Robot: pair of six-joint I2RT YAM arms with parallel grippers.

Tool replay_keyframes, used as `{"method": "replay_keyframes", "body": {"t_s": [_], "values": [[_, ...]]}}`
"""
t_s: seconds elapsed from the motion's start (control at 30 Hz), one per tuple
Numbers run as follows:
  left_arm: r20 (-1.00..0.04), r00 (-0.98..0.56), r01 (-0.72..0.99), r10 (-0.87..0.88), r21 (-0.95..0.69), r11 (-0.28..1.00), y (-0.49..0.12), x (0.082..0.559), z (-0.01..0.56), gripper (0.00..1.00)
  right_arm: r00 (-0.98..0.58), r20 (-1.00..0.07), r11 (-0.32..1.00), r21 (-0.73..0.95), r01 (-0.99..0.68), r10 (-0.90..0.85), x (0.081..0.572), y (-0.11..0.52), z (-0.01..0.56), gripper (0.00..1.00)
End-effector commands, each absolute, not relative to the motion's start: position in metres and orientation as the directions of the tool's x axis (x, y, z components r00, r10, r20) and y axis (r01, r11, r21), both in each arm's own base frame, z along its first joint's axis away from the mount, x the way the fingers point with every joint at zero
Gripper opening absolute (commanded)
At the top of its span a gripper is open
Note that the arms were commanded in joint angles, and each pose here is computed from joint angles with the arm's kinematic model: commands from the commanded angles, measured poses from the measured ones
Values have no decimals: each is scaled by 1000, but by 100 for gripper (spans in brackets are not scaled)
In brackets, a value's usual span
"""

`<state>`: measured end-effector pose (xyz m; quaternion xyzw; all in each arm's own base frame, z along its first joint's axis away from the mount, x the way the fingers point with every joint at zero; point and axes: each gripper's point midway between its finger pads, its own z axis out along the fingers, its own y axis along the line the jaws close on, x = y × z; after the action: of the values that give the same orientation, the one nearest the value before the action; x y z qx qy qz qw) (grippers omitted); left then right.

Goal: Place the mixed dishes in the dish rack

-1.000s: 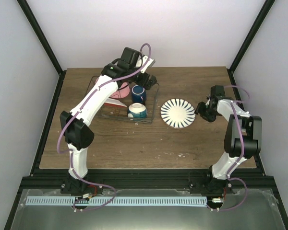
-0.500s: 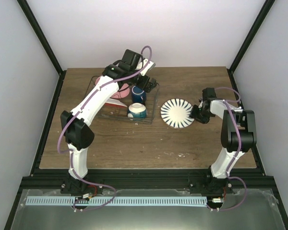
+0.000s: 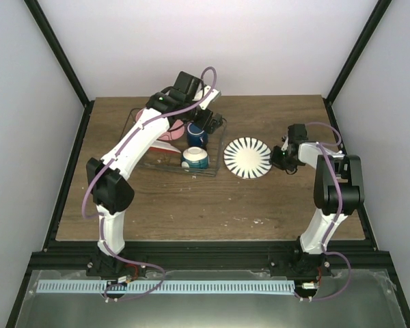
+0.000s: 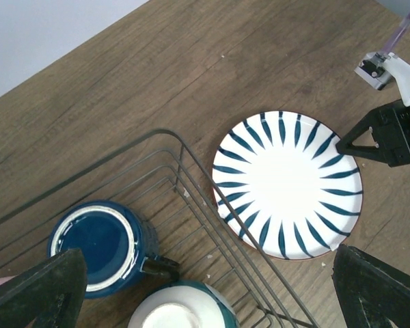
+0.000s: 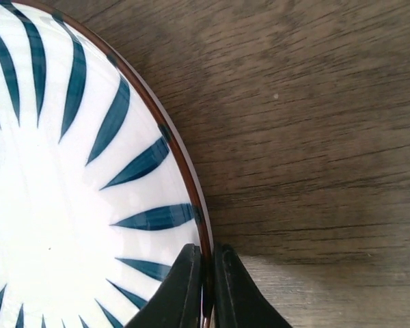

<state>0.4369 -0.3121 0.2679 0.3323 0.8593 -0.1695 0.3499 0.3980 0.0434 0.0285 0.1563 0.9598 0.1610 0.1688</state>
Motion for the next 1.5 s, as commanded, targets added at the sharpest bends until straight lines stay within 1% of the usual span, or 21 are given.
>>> {"method": "replay_keyframes", "body": {"t_s": [0.0,0.13,0.27,0.37,0.5,0.7,0.9,1.17,1.3,1.47], "values": [[-689,-588,670,425,-120,733,-307,435,260,100,-913,-180,891,351,287,365,374,44,-2,1],[-656,-653,628,377,-193,754,-295,438,253,100,-884,-184,849,416,326,430,373,29,6,1],[-653,-674,620,345,-247,745,-290,441,254,100,-842,-208,809,462,364,498,373,-3,22,1],[-647,-676,643,353,-283,712,-295,437,251,100,-809,-227,773,512,374,542,374,-21,38,1],[-622,-702,657,347,-377,653,-305,429,245,100,-773,-246,725,587,362,585,378,-37,61,1],[-589,-734,652,337,-472,594,-319,423,238,100,-770,-279,695,662,279,574,392,-30,93,1],[-572,-752,643,328,-526,556,-328,422,235,99,-765,-298,654,729,203,570,402,-20,121,1],[-588,-749,654,306,-585,479,-355,421,246,98,-765,-295,648,734,202,573,402,-19,121,1],[-582,-754,653,304,-622,431,-373,414,247,98,-763,-303,633,754,173,570,404,-16,129,1],[-566,-763,645,310,-644,412,-382,411,242,98,-772,-329,619,778,105,544,407,-9,143,1]]}}
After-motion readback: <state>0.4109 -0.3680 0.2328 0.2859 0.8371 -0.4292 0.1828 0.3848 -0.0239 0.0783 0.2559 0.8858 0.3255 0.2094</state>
